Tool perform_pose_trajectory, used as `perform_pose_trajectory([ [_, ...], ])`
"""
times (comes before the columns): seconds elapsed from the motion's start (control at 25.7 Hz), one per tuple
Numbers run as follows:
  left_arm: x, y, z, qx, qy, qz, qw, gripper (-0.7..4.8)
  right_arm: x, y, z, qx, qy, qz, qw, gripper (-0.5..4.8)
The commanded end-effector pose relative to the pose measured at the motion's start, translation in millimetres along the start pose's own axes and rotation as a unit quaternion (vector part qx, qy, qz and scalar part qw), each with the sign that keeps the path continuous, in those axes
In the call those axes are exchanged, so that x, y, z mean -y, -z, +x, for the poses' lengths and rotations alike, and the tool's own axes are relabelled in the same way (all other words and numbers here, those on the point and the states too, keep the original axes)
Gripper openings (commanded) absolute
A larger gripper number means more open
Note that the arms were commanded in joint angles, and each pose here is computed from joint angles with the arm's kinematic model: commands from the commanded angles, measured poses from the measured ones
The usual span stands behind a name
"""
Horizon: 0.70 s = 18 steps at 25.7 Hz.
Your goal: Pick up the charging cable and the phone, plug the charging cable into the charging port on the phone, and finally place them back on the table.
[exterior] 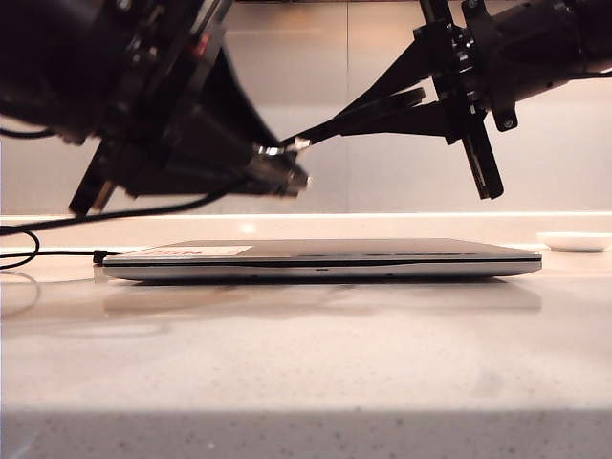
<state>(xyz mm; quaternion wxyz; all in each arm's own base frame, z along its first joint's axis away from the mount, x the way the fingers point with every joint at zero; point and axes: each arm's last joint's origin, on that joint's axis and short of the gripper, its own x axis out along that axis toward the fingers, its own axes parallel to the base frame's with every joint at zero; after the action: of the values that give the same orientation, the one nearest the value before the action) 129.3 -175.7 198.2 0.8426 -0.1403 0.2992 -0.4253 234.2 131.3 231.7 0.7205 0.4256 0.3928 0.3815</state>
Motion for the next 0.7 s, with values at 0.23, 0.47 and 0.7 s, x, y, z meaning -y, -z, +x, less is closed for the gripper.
perform_pose_trajectory([
  [0.23, 0.5, -1.1, -0.4, 0.009, 0.003, -0.001, 1.000, -0.06, -2.4, -0.2, -0.1, 0.014, -0.020, -0.022, 0.999, -0.06],
  [0.47, 0.5, -1.1, -0.4, 0.009, 0.003, -0.010, 1.000, -0.06, -2.7, 3.5, 6.7, 0.009, -0.025, -0.027, 0.999, -0.06],
  [0.7, 0.4, -1.0, -0.4, 0.008, 0.003, -0.010, 1.000, -0.06, -4.2, 7.0, 9.5, 0.002, -0.026, -0.035, 0.999, -0.06],
])
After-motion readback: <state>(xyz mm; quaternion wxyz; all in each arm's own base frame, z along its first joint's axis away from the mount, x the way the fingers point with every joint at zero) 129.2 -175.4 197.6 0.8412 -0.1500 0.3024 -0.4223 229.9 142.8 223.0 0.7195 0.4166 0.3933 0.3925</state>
